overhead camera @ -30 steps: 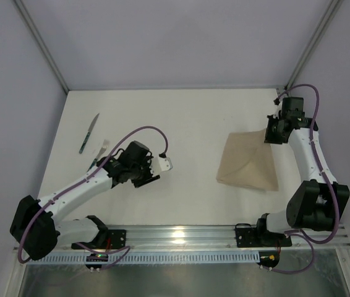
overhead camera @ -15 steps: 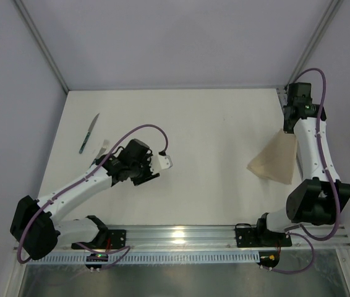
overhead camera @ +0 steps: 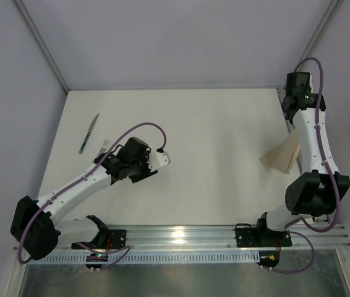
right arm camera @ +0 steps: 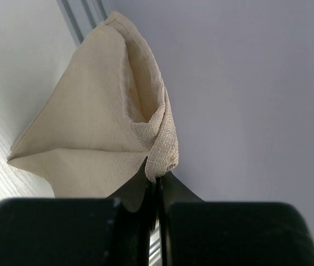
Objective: Fold the napkin into a case and place the utensils inside
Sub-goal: Turn over the upper triangle-folded napkin at the center of the board.
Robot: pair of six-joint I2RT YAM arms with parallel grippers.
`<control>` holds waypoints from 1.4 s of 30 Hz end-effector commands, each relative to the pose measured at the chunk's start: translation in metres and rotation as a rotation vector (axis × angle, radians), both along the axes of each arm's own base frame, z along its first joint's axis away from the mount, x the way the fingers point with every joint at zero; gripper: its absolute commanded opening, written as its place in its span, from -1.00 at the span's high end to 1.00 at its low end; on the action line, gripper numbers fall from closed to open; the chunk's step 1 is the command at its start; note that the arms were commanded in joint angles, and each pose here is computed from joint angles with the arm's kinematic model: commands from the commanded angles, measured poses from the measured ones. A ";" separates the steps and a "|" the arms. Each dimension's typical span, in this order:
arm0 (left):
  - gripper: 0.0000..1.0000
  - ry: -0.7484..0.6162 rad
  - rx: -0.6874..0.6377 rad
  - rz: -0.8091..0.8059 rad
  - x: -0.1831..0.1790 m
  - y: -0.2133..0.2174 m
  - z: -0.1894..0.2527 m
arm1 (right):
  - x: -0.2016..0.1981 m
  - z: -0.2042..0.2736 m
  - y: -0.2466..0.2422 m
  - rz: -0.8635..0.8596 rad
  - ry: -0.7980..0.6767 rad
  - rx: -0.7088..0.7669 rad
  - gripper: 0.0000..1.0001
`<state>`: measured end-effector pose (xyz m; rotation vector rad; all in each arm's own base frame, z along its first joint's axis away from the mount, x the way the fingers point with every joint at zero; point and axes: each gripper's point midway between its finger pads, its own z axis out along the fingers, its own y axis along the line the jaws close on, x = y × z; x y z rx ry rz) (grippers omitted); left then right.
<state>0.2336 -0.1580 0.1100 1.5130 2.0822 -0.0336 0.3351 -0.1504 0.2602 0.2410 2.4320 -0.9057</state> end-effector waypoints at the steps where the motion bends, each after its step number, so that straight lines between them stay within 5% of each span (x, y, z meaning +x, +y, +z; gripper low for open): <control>1: 0.12 -0.041 -0.004 0.022 0.008 0.003 0.016 | -0.002 0.029 -0.009 -0.011 -0.033 -0.083 0.93; 17: 0.12 -0.043 0.018 0.035 0.010 0.008 0.015 | 0.007 0.092 -0.016 0.010 -0.051 -0.297 0.92; 26: 0.12 -0.048 0.009 0.037 0.014 0.004 0.020 | 0.026 0.038 -0.004 0.103 0.117 -0.406 0.93; 31: 0.12 -0.068 -0.008 0.094 0.020 0.011 0.027 | 0.072 -0.032 0.087 0.251 0.239 -0.457 0.93; 42: 0.12 -0.104 -0.024 0.225 0.029 0.030 0.049 | 0.079 -0.199 0.317 0.621 0.369 -0.297 0.93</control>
